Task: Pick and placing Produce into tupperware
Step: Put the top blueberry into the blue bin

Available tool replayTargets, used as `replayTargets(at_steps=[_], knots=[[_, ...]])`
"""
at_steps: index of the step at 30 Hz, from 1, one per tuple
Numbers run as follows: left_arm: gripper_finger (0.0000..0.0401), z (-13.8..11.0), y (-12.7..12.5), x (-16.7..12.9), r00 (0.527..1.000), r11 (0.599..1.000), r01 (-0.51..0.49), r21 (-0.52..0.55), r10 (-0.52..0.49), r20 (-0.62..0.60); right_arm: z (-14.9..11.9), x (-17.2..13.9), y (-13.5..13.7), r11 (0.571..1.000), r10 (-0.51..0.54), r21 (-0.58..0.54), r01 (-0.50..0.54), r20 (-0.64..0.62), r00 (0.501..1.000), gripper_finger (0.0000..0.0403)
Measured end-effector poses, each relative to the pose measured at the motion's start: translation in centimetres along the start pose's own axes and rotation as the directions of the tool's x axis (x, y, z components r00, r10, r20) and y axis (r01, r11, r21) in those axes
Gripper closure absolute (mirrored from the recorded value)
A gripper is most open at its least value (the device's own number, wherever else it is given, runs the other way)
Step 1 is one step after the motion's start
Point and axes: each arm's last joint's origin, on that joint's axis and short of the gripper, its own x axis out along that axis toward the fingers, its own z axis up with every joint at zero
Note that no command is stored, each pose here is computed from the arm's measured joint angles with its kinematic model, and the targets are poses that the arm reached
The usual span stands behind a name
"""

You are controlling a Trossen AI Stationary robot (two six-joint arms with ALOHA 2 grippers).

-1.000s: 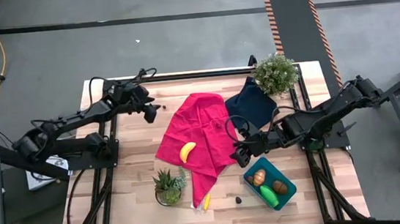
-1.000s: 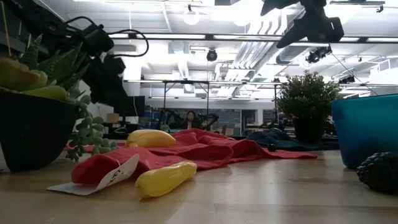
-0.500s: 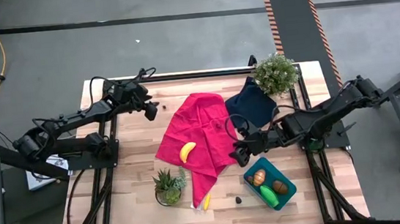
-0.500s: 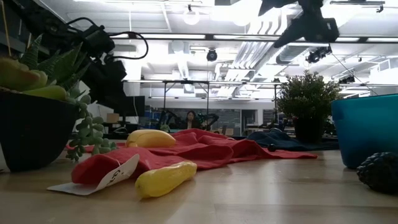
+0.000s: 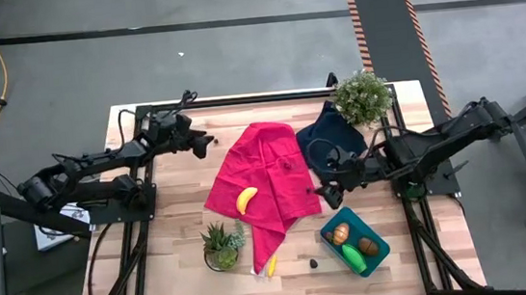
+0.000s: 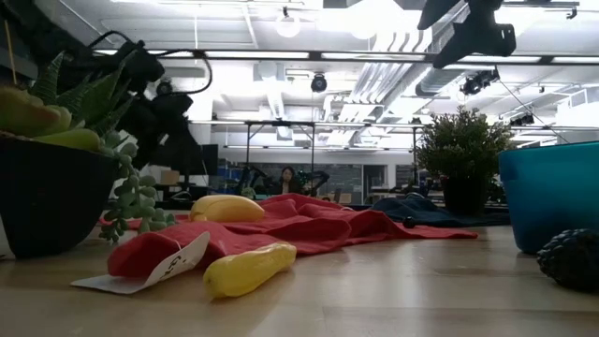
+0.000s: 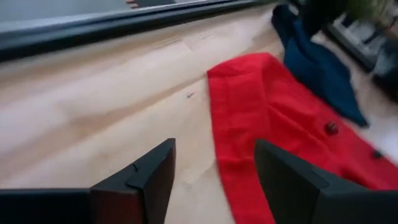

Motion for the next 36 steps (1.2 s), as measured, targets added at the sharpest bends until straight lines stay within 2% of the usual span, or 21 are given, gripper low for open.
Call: replayTargets(at_steps=[2, 5, 10, 16, 21, 25, 30, 34, 36], knots=[[0.0215, -0.9, -0.4, 0.1, 0.999, 0.999, 0.036, -0.038, -0.035, 0.022, 0.1, -0.3, -0.2, 1.0, 0.004, 0.004, -0.004, -0.002, 1.0, 0.0142], [0.0244, -1.6, -1.5, -0.1, 0.997, 0.997, 0.071, -0.03, -0.07, 0.041, 0.2, -0.5, -0.3, 1.0, 0.01, 0.011, -0.01, -0.006, 1.0, 0.0142], [0.0292, -2.8, -3.6, -0.2, 0.999, 0.999, 0.037, 0.04, -0.038, 0.034, 0.4, -0.5, -0.6, 1.0, 0.019, 0.002, -0.019, -0.024, 1.0, 0.0142], [0.0328, -4.6, -5.9, -0.5, 0.991, 0.991, -0.108, 0.083, 0.101, 0.087, 0.6, -0.4, -1.0, 1.0, 0.021, -0.014, -0.022, -0.08, 0.997, 0.0142], [0.0343, -5.8, -7.3, -1.1, 0.954, 0.96, -0.252, 0.12, 0.226, 0.199, 0.5, -0.4, -1.3, 0.999, -0.002, -0.037, -0.002, -0.107, 0.994, 0.0142], [0.0345, -6.5, -7.3, -1.2, 0.894, 0.924, -0.381, 0.047, 0.354, 0.276, 0.4, -0.4, -1.4, 0.999, -0.013, -0.041, 0.009, -0.113, 0.994, 0.0142], [0.0345, -7.2, -6.9, -0.7, 0.88, 0.907, -0.421, 0.008, 0.406, 0.246, 0.5, -0.4, -1.5, 0.998, -0.019, -0.058, 0.013, -0.112, 0.993, 0.0142], [0.0345, -7.7, -6.5, -0.2, 0.835, 0.877, -0.472, -0.09, 0.477, 0.273, 0.5, -0.4, -1.5, 0.998, -0.022, -0.06, 0.016, -0.109, 0.994, 0.0142], [0.0345, -7.9, -6.4, 0.0, 0.828, 0.873, -0.475, -0.114, 0.487, 0.277, 0.5, -0.4, -1.5, 0.998, -0.023, -0.054, 0.017, -0.107, 0.994, 0.0142]])
